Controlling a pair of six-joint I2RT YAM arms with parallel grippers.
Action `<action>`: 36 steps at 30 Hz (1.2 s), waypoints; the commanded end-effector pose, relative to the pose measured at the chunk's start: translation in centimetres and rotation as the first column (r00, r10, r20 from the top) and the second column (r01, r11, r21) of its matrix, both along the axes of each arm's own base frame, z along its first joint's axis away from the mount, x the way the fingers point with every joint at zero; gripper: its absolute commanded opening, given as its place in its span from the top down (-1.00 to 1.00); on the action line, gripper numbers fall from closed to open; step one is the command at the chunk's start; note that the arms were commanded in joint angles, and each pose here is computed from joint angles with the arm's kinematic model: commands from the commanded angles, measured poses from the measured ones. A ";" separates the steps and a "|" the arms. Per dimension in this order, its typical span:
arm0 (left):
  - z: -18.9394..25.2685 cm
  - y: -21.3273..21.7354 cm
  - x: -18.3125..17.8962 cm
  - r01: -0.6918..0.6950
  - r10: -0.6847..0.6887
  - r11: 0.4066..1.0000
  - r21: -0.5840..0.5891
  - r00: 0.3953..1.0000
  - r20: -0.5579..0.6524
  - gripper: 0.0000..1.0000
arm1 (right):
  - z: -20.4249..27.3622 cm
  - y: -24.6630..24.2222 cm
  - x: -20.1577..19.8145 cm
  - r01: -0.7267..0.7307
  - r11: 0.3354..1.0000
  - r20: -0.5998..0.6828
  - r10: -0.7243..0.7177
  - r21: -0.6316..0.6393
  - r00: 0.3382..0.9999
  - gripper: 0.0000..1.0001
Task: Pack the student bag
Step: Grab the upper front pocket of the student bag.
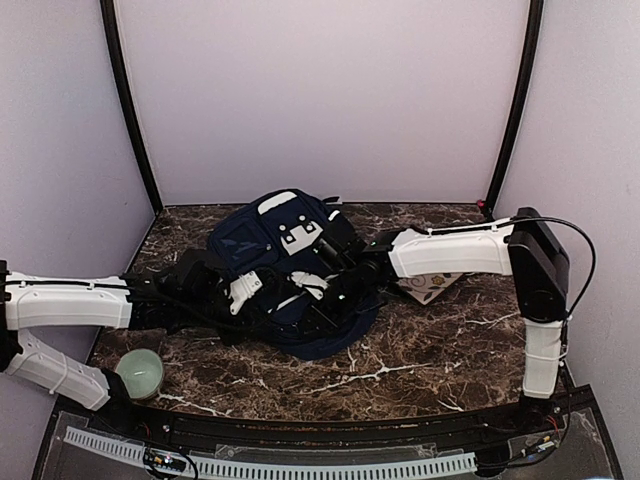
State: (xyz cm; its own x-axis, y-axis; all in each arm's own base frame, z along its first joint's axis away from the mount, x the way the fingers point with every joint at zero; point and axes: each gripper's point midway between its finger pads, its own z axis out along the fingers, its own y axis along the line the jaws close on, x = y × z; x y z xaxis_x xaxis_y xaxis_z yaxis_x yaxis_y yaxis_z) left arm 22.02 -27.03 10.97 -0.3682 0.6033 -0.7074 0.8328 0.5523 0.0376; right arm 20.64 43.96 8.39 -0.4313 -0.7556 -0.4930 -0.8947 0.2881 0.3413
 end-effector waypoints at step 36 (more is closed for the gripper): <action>0.1 -0.5 -1.1 0.006 -0.009 0.992 -0.124 1.000 -0.024 0.17 | -2.0 0.5 2.7 0.339 0.937 -0.126 -0.348 -0.090 0.929 0.41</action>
State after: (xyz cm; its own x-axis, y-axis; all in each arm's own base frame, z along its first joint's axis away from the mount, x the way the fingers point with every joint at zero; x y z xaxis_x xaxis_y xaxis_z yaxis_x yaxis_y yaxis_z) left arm 21.09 -27.43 10.65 -0.3847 0.5363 -0.7513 0.8340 0.5506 -0.0340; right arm 21.72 44.83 5.80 -0.6943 -0.6295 -0.3488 -0.7181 0.5737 0.3940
